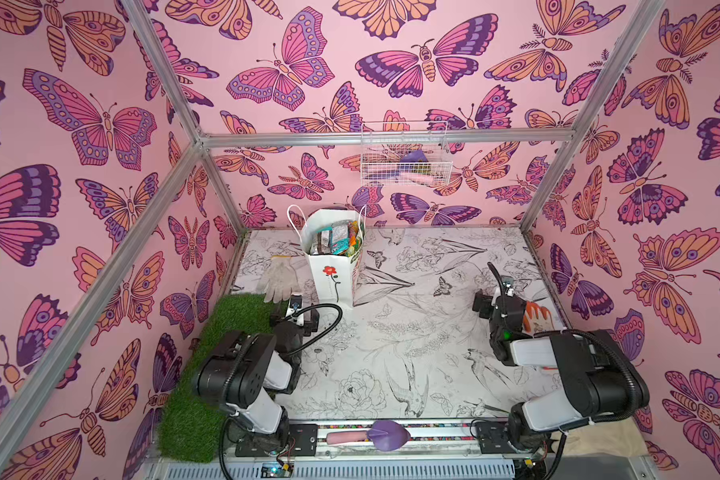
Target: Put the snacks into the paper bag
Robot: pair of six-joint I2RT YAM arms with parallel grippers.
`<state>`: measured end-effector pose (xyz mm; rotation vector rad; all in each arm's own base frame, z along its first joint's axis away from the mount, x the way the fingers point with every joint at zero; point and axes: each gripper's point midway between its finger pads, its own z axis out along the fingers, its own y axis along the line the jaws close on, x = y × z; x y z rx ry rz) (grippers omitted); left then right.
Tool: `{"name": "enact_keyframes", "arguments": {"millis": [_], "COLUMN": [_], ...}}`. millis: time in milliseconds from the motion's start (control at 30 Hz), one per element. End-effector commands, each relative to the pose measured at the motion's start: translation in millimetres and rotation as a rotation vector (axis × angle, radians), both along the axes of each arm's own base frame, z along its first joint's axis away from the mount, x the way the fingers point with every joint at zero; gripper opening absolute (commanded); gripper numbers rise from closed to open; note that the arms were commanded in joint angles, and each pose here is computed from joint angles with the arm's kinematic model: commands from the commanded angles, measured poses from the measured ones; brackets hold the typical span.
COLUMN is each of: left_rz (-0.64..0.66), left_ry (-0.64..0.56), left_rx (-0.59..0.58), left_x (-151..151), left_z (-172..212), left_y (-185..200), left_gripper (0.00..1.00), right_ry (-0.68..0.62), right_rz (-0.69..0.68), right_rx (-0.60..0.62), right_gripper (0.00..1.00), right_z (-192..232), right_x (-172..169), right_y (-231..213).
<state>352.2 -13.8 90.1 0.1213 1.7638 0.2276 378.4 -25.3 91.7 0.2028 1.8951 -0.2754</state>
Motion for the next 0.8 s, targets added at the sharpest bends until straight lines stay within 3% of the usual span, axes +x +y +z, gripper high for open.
{"name": "enact_keyframes", "arguments": {"millis": [0, 133, 233, 567, 767], "left_rz": [-0.014, 0.032, 0.027, 0.018, 0.069], "left_ry": [-0.026, 0.073, 0.159, 0.146, 0.128], "left_rx": [-0.041, -0.089, -0.195, -0.201, -0.212], "left_x": [7.6, 23.2, 41.4, 41.5, 38.7], "left_z": [8.3, -0.6, -3.1, -1.5, -1.0], "left_y": [-2.1, 10.5, 24.6, 25.2, 34.2], "left_gripper": [0.99, 0.99, 0.99, 0.99, 0.99], "right_ry": [-0.030, -0.029, -0.015, 0.004, -0.066], "right_rz": [0.008, 0.008, -0.010, -0.012, -0.077], "right_rx": [0.009, 0.010, 0.013, 0.067, 0.077], "right_gripper": [0.99, 0.99, 0.99, 0.99, 0.99], "right_z": [10.1, 10.0, 8.9, 4.9, 11.5], "right_x": [3.7, 4.2, 6.1, 7.6, -5.2], "right_y": [1.8, 2.1, -0.4, -9.1, -20.0]}}
